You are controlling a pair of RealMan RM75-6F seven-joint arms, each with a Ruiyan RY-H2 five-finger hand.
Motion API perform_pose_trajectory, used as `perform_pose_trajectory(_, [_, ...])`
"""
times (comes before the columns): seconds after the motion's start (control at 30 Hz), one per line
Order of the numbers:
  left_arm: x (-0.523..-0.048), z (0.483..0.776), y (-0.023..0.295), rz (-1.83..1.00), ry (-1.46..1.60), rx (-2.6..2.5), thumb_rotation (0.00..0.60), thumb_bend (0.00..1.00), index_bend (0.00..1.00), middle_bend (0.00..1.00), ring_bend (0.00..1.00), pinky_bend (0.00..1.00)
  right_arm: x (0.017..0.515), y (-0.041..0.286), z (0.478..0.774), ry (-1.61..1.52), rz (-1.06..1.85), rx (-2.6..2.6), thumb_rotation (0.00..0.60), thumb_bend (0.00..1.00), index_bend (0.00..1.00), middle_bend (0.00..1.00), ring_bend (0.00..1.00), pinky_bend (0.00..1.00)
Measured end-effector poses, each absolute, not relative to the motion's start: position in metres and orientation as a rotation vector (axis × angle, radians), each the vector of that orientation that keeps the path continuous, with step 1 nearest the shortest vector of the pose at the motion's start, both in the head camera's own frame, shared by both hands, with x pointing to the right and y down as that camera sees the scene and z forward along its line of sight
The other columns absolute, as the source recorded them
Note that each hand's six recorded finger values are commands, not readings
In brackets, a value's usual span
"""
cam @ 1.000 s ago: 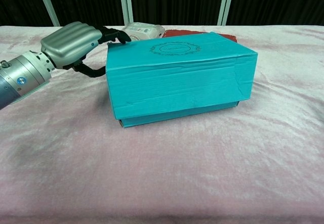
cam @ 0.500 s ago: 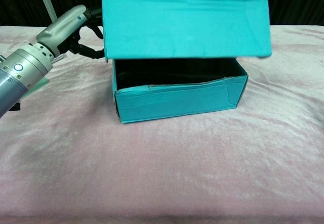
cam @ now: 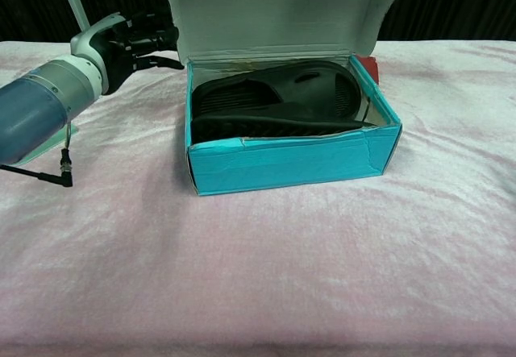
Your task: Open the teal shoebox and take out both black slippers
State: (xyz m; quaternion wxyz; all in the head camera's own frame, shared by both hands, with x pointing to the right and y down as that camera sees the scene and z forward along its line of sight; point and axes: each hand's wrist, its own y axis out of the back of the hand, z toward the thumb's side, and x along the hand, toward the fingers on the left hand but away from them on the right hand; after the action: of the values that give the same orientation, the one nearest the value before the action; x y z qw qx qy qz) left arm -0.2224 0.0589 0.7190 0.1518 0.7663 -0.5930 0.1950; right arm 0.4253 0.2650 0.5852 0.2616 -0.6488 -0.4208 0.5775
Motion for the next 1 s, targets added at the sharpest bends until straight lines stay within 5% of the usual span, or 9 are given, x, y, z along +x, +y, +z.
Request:
perform_pose_trajectory(0.37, [-0.223, 0.704, 0.050, 0.231, -1.440, 1.610, 0.600, 0.53, 0.16, 0.33, 0.19, 0.34, 0.425, 0.268, 0.589, -1.146, 1.567, -1.773, 0.600, 0.36, 0.00, 0.04, 0.00, 0.14])
perform_pose_trajectory(0.6, [-0.228, 0.698, 0.044, 0.108, -1.339, 1.361, 0.600, 0.48, 0.02, 0.23, 0.13, 0.33, 0.426, 0.271, 0.590, -1.146, 1.577, -1.777, 0.600, 0.36, 0.00, 0.04, 0.00, 0.14])
perform_pose_trajectory(1.0, [-0.231, 0.700, 0.042, 0.209, -1.322, 1.446, 0.600, 0.13, 0.00, 0.07, 0.00, 0.24, 0.431, 0.276, 0.590, -1.154, 1.592, -1.778, 0.600, 0.36, 0.00, 0.04, 0.00, 0.14])
